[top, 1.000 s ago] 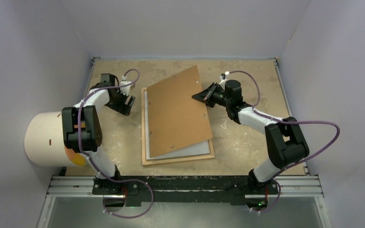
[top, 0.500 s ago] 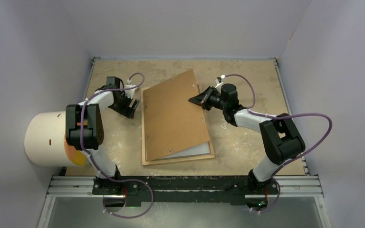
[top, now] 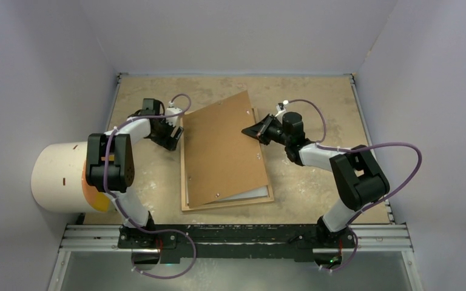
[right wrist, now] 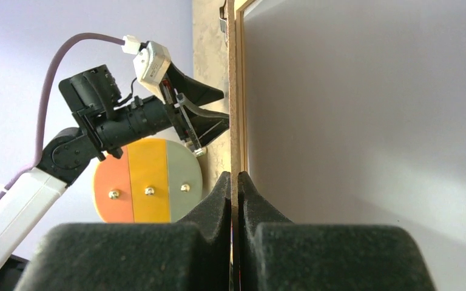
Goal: Put the photo into the frame
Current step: Place the photo frame item in the photo frame.
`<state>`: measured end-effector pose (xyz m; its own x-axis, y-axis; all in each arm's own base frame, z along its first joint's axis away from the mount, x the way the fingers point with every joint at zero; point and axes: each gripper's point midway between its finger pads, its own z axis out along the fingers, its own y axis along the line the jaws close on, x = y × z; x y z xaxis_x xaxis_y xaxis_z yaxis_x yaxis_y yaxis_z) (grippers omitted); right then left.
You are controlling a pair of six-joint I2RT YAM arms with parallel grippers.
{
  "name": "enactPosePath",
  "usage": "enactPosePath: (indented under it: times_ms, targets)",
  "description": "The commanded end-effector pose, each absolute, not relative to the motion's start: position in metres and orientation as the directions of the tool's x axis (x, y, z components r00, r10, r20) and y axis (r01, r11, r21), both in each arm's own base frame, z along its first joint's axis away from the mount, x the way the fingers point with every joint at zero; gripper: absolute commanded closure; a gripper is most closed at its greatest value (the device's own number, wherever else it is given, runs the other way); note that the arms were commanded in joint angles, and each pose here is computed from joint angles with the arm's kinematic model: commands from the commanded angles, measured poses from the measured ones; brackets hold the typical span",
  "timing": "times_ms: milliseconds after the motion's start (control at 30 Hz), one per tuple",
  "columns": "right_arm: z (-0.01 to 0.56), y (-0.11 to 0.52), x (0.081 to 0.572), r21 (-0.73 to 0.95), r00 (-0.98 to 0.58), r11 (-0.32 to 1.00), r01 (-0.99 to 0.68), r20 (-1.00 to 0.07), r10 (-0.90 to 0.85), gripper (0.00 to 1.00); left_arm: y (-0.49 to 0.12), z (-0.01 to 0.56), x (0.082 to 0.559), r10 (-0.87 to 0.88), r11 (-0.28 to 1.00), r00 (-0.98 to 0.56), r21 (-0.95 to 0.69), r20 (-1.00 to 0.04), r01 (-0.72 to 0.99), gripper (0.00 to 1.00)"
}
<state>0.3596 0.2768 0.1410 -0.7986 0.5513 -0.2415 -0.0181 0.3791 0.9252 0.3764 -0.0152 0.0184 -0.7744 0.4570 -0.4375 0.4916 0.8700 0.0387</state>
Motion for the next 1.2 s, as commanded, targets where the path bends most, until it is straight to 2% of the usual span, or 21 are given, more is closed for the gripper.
enactPosePath:
  times_ms: [0,700,1167]
  targets:
    - [0.173,0.275,0.367,0.939,-0.743,0.328,-0.108,-0.295,0.601,1.0,-0.024,0.003,0.365,0.488,0.856,-0.774,0.049,-0.403,0.514,0.24]
    - [0.174,0.275,0.369,0.952,-0.719,0.268,-0.15,-0.291,0.631,1.0,-0.035,-0.004,0.358,0.505,0.839,-0.77,0.01,-0.39,0.545,0.24]
    - [0.164,0.288,0.362,0.952,-0.788,0.265,-0.154,-0.28,0.548,1.0,-0.043,-0.003,0.356,0.519,0.827,-0.76,0.005,-0.392,0.562,0.24]
